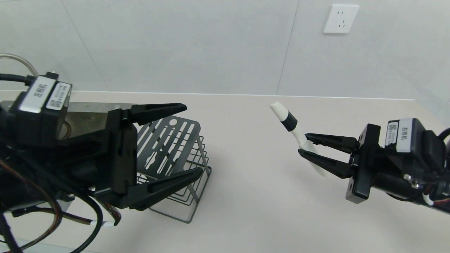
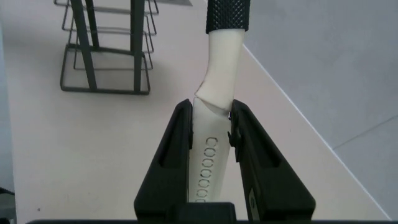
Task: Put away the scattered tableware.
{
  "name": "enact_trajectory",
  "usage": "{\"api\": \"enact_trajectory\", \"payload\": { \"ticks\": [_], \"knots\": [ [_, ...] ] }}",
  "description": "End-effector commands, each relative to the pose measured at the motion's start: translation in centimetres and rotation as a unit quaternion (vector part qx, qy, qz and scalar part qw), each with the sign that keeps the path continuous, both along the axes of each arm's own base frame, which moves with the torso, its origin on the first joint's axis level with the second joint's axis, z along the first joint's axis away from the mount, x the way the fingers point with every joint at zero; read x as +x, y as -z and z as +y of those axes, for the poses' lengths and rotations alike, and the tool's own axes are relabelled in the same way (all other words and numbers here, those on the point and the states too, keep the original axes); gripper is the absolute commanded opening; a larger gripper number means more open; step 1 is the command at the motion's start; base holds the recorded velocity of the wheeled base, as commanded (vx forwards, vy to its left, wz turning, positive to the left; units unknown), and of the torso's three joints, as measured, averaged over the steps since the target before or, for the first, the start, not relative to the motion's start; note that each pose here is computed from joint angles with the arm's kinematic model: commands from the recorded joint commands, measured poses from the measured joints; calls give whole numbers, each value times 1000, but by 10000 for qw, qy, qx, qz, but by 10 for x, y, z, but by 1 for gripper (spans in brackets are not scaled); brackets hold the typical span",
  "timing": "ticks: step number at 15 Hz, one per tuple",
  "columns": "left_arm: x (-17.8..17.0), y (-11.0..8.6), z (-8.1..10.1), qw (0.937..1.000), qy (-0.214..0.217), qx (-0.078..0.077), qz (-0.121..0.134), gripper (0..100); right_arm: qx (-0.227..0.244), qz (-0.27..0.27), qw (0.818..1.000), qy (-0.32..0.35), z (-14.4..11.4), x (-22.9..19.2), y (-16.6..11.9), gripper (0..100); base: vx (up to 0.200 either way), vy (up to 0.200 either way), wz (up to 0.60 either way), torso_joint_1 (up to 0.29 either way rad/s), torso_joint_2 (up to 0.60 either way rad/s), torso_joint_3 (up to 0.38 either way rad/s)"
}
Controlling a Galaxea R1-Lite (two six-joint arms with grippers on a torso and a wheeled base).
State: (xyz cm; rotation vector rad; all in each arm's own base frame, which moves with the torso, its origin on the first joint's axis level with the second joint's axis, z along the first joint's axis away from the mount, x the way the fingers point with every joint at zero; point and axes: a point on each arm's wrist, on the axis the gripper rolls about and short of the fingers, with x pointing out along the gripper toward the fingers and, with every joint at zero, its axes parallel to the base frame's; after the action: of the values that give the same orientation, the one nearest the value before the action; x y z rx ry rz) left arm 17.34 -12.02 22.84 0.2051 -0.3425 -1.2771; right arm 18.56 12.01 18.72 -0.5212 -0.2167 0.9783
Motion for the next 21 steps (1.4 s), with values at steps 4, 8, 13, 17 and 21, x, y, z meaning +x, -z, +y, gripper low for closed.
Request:
{"api": "enact_trajectory", "payload": {
  "ticks": [4,8,13,17,21],
  "knots": [
    [20,18,-33,9990,376,116,220,100,153,-233,9986,-453,18,-7,-13,0,0,0,0,0,0,0],
    [26,18,-56,9975,686,16,165,100,162,-235,9974,-668,23,-11,-13,0,0,0,0,0,0,0],
    [40,20,-84,9953,935,-241,41,100,198,-285,9964,-775,26,-14,-14,0,0,0,0,0,0,0],
    [42,19,-101,9928,1112,-435,16,100,207,-297,9963,-782,27,-14,-15,0,0,0,0,0,0,0],
    [41,18,-115,9881,1336,-757,12,100,244,-346,9953,-866,30,-16,-18,0,0,0,0,0,0,0]
  ]
}}
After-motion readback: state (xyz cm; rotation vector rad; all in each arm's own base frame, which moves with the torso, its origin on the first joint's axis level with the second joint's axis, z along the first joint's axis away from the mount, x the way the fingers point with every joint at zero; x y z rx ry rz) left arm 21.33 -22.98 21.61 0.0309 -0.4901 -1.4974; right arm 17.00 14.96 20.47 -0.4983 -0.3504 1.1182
